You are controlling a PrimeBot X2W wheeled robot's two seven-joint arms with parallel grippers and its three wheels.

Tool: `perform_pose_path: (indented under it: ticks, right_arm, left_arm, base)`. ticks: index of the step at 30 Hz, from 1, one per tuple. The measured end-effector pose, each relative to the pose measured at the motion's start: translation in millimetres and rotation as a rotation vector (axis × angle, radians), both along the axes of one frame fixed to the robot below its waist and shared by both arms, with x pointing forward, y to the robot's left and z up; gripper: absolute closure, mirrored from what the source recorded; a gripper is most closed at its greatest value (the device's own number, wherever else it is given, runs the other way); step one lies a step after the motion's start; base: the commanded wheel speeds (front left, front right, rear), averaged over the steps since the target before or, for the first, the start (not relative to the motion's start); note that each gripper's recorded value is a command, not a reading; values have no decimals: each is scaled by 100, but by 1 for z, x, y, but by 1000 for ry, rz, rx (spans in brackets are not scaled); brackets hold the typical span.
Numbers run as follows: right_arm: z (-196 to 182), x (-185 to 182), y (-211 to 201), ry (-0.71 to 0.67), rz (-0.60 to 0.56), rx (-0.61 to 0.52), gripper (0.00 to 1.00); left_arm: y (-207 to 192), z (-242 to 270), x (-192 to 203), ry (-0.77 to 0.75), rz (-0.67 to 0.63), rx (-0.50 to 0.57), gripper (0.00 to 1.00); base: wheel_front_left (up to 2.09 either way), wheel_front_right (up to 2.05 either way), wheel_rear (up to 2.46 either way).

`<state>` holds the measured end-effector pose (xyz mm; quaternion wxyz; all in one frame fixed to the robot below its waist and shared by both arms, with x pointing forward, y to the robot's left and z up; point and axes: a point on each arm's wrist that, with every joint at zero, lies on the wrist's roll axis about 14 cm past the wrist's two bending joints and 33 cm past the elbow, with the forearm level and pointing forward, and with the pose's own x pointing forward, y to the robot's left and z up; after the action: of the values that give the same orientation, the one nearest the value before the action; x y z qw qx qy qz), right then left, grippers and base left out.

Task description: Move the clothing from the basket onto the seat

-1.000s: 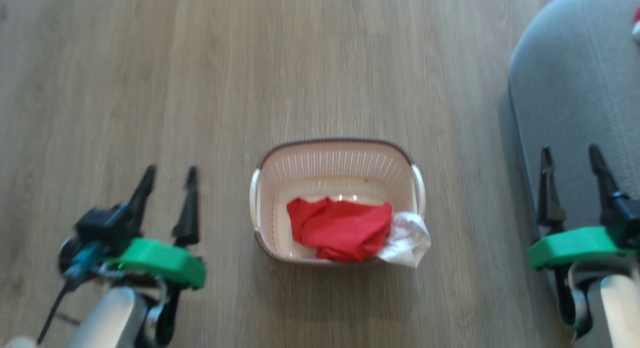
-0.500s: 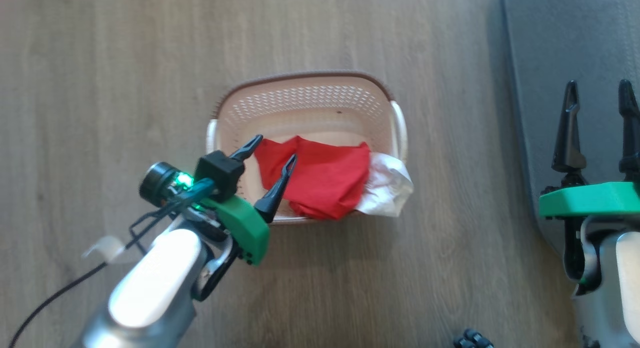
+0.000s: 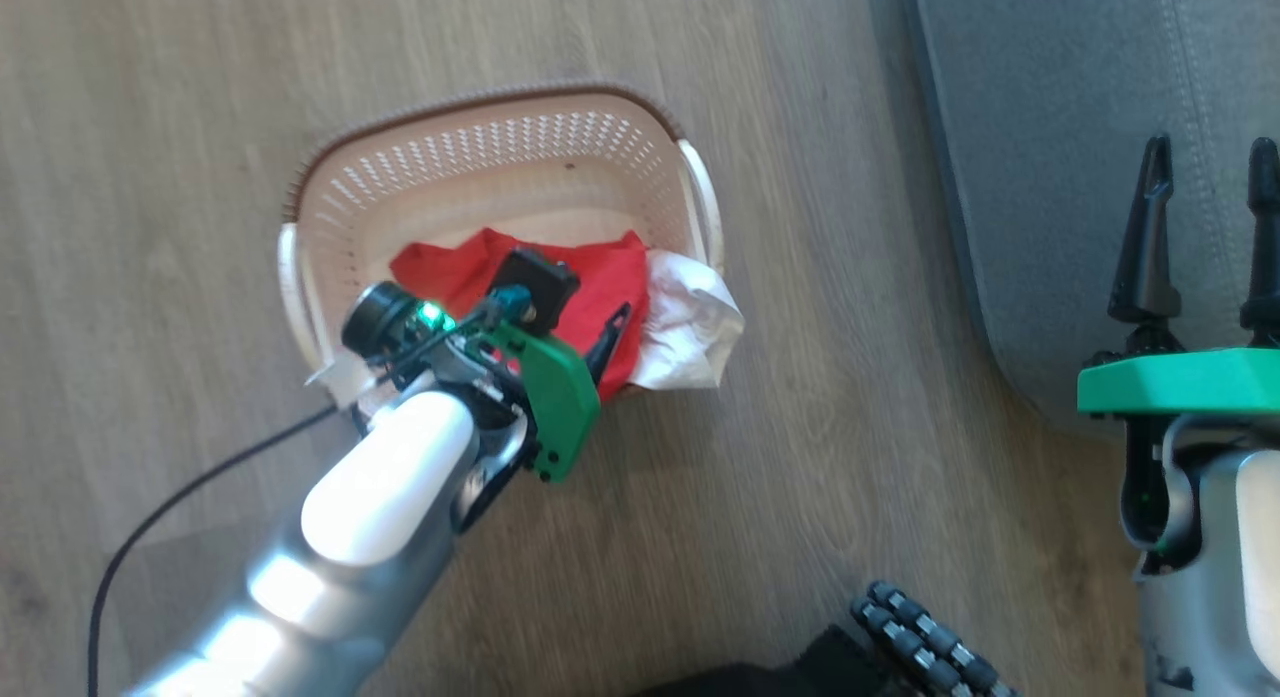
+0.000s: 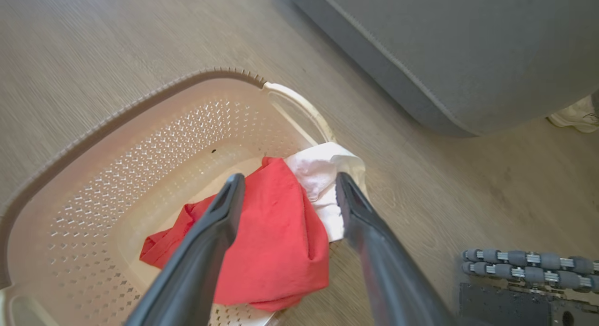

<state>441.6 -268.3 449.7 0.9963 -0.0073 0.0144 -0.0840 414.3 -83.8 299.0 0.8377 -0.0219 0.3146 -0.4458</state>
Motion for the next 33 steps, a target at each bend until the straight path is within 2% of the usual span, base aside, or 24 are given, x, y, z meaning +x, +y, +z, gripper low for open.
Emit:
perform_pose_path:
  ticks: [15,33]
  right_arm:
    - [-20,-9,-33,57,-111,-1,0]
    - [-37,-12,-41,107,-134,-9,0]
  left_arm:
    - [-18,-87,-10,197,-86,184,0]
    - [-4,-136,-16,295,-76,292,0]
  base:
    - [0,0,0]
    - [0,0,0]
